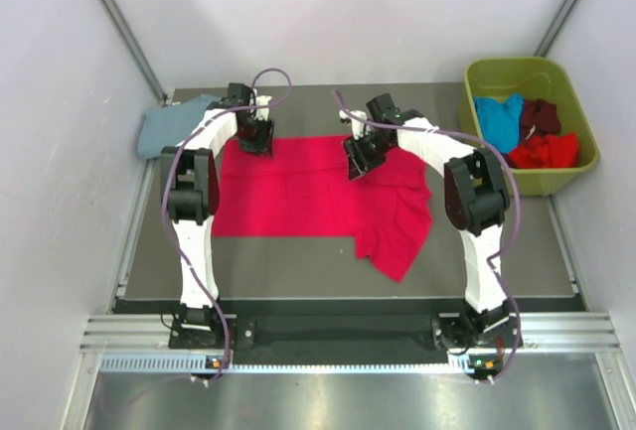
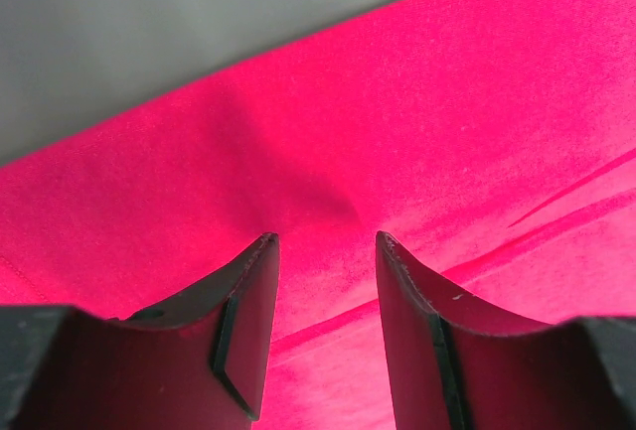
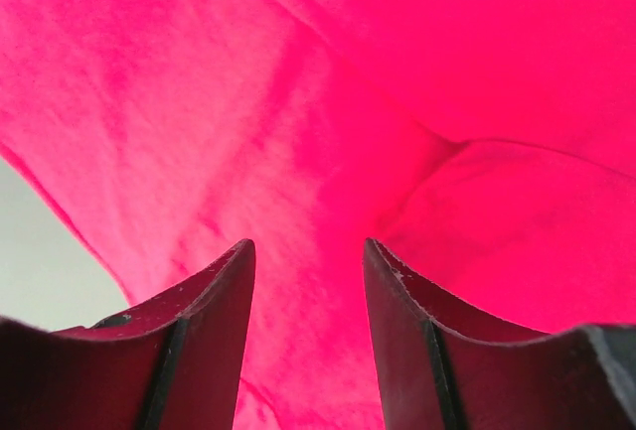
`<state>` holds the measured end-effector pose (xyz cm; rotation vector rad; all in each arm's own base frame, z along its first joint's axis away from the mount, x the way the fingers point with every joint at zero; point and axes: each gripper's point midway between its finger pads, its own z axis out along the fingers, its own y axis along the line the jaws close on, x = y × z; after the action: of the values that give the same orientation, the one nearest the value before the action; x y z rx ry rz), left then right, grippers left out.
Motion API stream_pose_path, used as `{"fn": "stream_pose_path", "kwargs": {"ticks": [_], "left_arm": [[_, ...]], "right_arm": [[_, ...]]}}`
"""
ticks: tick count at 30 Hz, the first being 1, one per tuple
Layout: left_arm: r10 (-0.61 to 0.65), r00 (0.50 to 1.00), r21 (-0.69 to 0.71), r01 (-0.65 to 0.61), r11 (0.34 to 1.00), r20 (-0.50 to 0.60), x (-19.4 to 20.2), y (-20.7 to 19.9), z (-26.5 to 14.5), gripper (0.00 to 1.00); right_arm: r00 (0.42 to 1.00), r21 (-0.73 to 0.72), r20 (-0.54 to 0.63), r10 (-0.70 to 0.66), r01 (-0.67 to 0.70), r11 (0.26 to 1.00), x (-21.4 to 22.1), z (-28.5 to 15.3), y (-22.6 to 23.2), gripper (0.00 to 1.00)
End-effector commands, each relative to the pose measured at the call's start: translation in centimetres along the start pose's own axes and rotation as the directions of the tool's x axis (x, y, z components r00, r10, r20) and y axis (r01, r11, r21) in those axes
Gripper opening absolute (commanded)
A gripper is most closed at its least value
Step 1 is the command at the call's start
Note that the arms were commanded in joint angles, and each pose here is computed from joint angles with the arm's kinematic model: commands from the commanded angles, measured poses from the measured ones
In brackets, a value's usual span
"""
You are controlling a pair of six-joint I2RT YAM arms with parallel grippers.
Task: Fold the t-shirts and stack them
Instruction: Fold the tshirt
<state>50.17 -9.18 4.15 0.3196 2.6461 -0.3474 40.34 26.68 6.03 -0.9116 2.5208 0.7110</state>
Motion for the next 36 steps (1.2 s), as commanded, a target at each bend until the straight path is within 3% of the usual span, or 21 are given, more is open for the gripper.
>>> {"fn": "stream_pose_path", "kwargs": {"ticks": [1,10,20,28,36], "left_arm": [[0.003,0.998,0.021,-0.004,1.000,0.069,-2.3,-0.8,-1.2,0.49],[0.020,0.999,-0.026,-0.019,0.999,0.045,-1.4,0.2,-0.9,0.49],[-0.004,0.995,-0.076,-0.003,0.997,-0.099,1.1,2.5,2.7,0.50],[0.068,0.993,-0.155,-0.083,0.984,-0.099,-0.6,4.1,5.2,0.52],[0.129,0.990,-0.224,-0.137,0.965,-0.054,-3.0,5.2,6.4,0.53]], "right_arm": [[0.996,0.063,0.078,-0.039,0.034,0.997,-2.6,-2.9,-1.4,0.48],[0.995,0.158,0.097,0.011,-0.026,0.987,-2.3,-3.7,-6.8,0.50],[0.978,0.203,0.125,0.169,-0.192,0.960,-0.4,-3.6,-14.4,0.51],[0.948,0.238,0.176,0.263,-0.301,0.924,-0.2,-3.6,-18.5,0.64],[0.939,0.283,0.232,0.253,-0.314,0.906,-1.8,-3.7,-21.3,0.66]]}}
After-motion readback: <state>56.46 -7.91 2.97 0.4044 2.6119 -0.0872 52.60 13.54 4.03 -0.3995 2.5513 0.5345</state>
